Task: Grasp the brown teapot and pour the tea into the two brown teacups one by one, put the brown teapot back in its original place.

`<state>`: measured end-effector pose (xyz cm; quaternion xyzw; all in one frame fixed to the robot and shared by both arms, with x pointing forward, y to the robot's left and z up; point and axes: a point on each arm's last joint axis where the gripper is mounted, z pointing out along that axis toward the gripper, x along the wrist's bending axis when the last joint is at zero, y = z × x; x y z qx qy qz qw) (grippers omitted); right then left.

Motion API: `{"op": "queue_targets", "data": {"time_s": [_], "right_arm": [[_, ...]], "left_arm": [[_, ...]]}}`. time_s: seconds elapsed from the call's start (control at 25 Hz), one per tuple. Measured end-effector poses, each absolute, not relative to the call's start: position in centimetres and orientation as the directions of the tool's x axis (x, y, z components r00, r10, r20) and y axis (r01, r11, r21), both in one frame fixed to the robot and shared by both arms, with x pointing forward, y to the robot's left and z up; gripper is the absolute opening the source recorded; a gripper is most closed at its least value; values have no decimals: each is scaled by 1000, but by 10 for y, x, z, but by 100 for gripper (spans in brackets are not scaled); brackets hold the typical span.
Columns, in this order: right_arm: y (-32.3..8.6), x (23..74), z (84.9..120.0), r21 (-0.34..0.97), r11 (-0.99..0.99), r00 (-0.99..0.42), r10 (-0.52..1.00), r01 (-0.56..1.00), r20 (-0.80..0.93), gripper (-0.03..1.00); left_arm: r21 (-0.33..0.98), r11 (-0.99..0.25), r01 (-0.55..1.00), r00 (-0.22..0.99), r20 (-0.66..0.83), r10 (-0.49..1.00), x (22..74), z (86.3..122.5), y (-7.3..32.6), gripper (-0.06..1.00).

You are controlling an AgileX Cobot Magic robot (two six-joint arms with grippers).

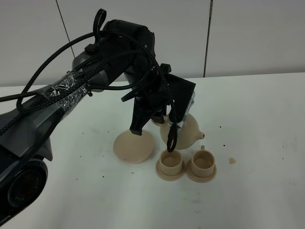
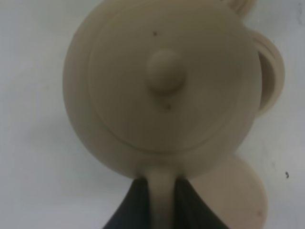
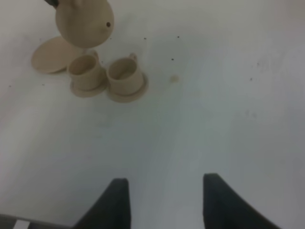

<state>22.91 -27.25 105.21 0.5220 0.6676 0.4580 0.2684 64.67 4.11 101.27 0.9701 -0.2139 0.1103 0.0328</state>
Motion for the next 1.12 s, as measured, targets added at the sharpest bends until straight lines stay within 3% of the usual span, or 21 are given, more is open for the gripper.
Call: {"op": "queue_targets", "data": {"time_s": [1.12], "right_arm": [[-272, 229, 1052, 892, 36, -311, 943, 451, 120, 35]], "left_arm": [[-171, -828, -534, 793, 239, -561, 634, 1015, 21, 17]]}}
